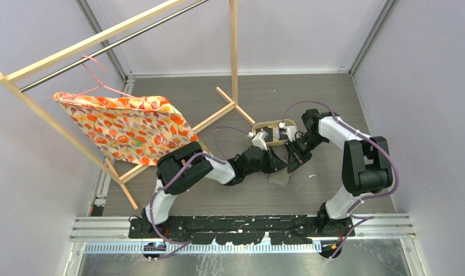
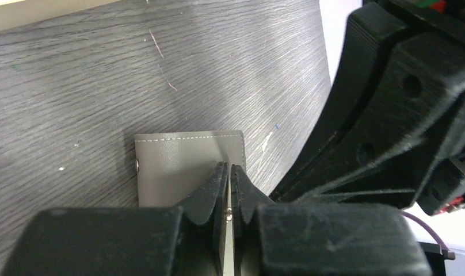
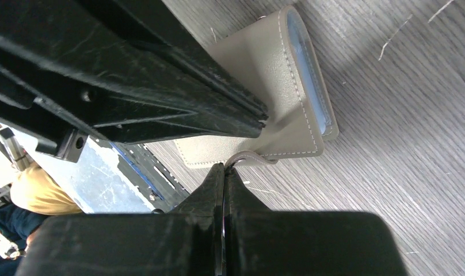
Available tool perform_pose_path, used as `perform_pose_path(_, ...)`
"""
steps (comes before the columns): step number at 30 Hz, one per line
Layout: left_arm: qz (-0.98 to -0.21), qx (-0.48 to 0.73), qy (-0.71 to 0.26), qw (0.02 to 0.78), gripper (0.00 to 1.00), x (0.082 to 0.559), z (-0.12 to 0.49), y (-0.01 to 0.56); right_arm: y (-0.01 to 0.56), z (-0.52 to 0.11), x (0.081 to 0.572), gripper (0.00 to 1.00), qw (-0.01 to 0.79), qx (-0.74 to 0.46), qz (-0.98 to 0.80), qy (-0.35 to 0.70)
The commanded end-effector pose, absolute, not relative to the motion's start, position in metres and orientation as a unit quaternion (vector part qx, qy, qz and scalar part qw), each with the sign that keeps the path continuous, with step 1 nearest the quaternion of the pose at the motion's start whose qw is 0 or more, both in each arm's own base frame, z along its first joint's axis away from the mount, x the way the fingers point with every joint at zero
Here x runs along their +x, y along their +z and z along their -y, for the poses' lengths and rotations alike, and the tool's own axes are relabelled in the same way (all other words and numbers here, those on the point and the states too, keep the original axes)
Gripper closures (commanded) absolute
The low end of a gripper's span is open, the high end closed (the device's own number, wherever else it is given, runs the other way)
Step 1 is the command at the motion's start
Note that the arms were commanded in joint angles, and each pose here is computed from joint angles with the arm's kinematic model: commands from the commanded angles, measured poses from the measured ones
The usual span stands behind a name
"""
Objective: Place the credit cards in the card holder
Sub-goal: Close the card holder at the center of the board.
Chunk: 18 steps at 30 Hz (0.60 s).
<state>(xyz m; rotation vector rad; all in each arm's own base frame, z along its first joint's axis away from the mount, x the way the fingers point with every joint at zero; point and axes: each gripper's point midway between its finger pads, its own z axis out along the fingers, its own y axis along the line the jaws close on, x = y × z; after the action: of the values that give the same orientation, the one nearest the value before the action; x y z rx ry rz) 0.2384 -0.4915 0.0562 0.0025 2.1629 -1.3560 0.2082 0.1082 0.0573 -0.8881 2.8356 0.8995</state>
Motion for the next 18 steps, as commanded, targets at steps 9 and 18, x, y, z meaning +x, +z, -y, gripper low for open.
perform_pose_path(9, -0.795, 0.049, -0.466, 0.387, 0.83, 0.244, 0.457, 0.129, 0.067, -0.117, 0.221, 0.97, 0.033, -0.287, -0.907, 0.307)
perform_pose_path(18, -0.843, 0.070, -0.400, 0.353, 0.63, 0.205, 0.422, 0.105, 0.067, -0.107, 0.237, 0.98, 0.067, -0.293, -0.917, 0.262)
